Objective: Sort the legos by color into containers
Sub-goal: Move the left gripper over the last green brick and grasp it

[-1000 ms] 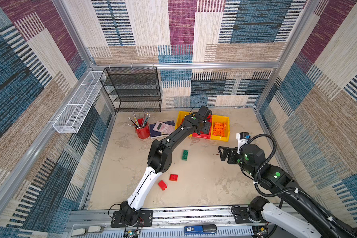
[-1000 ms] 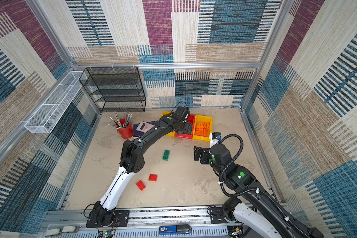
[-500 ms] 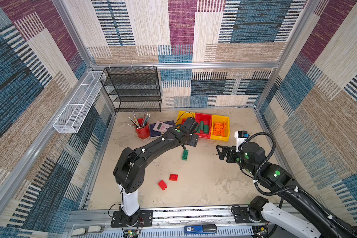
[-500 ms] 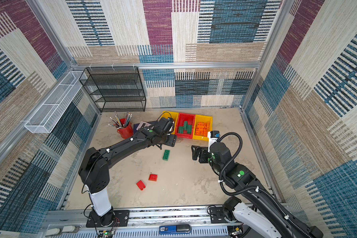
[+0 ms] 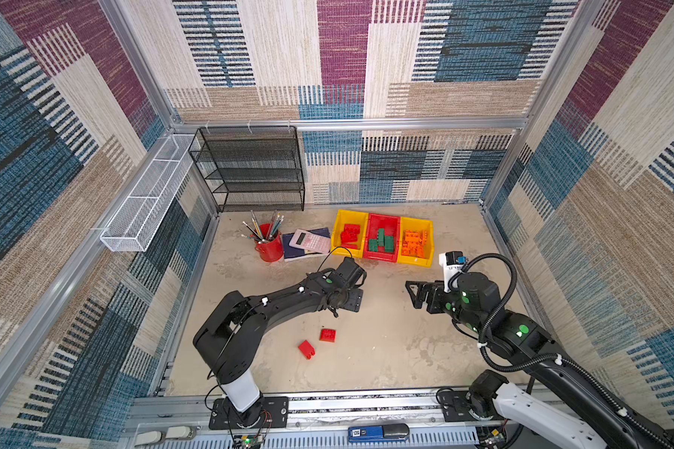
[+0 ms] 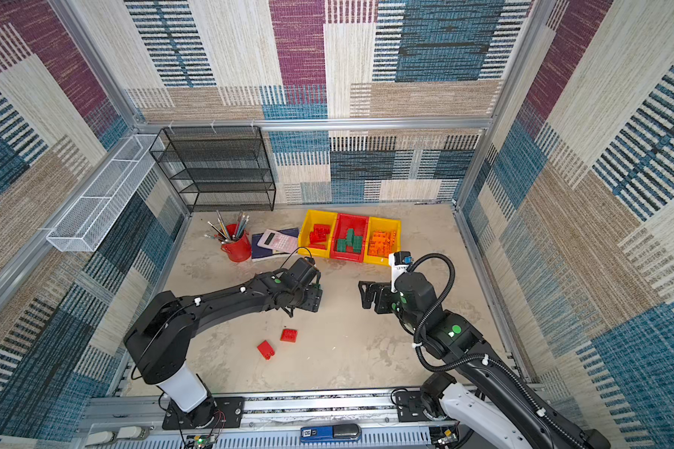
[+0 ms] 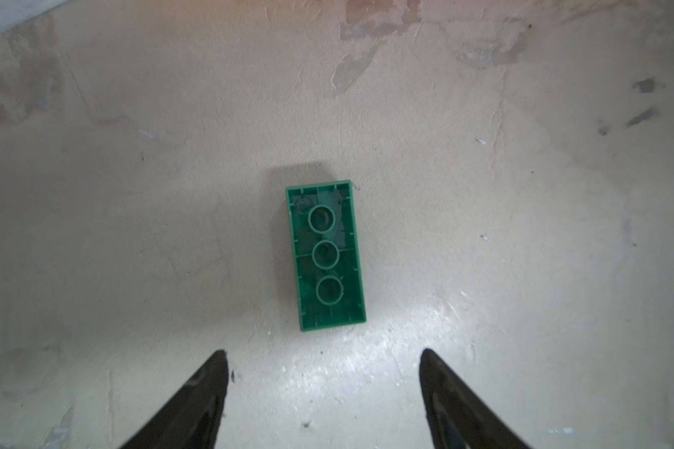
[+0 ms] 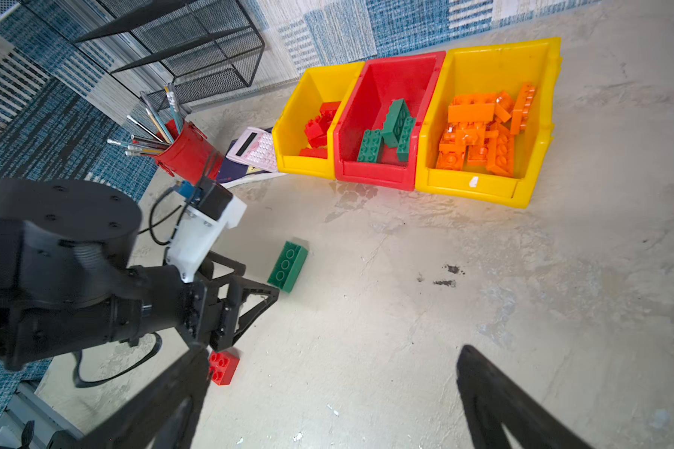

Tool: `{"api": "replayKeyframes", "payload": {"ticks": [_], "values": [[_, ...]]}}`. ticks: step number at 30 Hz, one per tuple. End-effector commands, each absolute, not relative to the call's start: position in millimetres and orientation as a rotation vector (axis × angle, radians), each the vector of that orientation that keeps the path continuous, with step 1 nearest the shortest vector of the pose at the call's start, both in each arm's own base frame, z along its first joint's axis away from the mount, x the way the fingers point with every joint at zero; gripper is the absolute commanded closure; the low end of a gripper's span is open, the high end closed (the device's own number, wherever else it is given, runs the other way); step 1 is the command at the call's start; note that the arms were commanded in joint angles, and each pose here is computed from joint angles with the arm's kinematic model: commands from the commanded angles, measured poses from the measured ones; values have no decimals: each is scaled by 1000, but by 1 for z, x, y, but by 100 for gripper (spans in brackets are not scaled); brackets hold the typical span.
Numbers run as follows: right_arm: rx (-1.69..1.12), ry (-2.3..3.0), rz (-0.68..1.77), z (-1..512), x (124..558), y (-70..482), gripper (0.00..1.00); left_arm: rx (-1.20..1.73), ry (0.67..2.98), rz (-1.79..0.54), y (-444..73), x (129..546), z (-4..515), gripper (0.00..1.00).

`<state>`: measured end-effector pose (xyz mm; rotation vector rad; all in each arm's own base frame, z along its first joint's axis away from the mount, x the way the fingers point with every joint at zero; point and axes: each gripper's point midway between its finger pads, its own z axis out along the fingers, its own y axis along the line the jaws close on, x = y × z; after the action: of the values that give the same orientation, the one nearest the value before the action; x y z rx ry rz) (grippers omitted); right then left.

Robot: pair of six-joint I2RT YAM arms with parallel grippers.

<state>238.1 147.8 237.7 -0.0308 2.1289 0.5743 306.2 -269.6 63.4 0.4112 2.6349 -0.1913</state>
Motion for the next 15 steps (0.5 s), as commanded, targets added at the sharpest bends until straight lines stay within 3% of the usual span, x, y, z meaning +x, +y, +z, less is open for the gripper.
{"api": "replayKeyframes", "payload": {"ticks": [1,8,15], "values": [[-9,2115,586,242,236,145,0,404,2608,-192,-279,318,65,22],[2,2123,568,238,235,141,0,436,2630,-131,-283,327,50,27],[-8,2129,574,236,238,146,0,428,2648,-100,-284,335,38,41]]}}
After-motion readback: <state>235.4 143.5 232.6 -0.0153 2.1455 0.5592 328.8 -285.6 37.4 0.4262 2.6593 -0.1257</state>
